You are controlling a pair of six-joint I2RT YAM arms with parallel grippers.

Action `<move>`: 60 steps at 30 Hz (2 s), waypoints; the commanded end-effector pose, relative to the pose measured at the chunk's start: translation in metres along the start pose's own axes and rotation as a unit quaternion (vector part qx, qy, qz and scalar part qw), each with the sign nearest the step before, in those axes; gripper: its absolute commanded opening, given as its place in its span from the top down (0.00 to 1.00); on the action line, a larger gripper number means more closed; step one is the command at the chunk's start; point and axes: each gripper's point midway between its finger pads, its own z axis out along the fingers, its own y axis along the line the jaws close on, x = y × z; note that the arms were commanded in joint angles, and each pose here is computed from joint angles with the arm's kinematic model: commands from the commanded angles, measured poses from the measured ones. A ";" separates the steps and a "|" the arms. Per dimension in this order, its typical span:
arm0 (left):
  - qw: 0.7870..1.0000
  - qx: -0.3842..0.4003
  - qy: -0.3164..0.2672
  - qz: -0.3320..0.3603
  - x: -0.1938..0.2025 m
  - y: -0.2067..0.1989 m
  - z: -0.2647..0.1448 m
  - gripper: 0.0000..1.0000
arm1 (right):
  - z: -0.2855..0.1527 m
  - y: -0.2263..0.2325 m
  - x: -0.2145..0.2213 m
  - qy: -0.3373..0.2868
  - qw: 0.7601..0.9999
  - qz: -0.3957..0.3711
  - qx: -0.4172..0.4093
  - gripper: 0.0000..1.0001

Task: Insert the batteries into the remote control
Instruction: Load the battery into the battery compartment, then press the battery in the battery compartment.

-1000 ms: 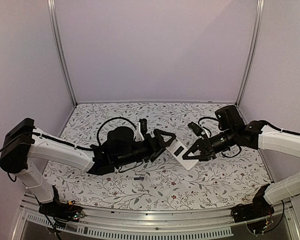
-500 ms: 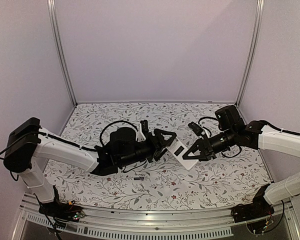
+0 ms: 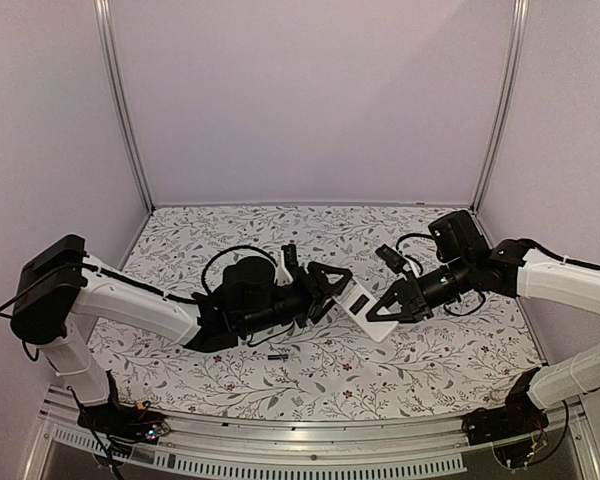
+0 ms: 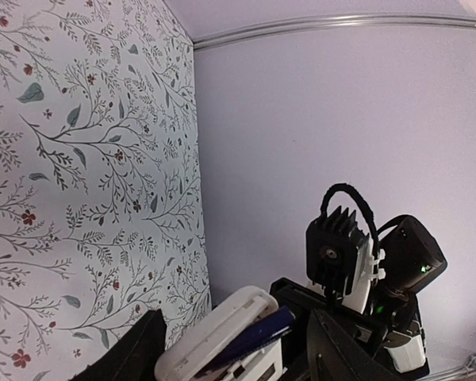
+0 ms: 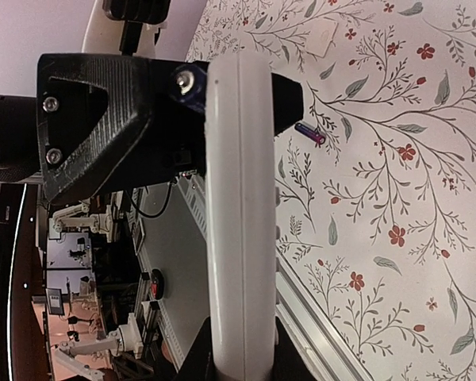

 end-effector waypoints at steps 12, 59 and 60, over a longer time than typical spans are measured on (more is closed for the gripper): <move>1.000 0.002 0.003 -0.002 -0.004 0.000 0.007 0.50 | -0.005 0.009 -0.001 0.001 0.999 -0.030 0.010 1.00; 0.839 -0.072 0.260 0.473 0.027 -0.035 -0.054 0.40 | -0.020 0.044 0.032 0.068 0.993 -0.068 -0.072 1.00; 0.836 -0.075 0.266 0.474 0.029 -0.031 -0.054 0.41 | -0.020 0.044 0.033 0.069 0.993 -0.068 -0.072 1.00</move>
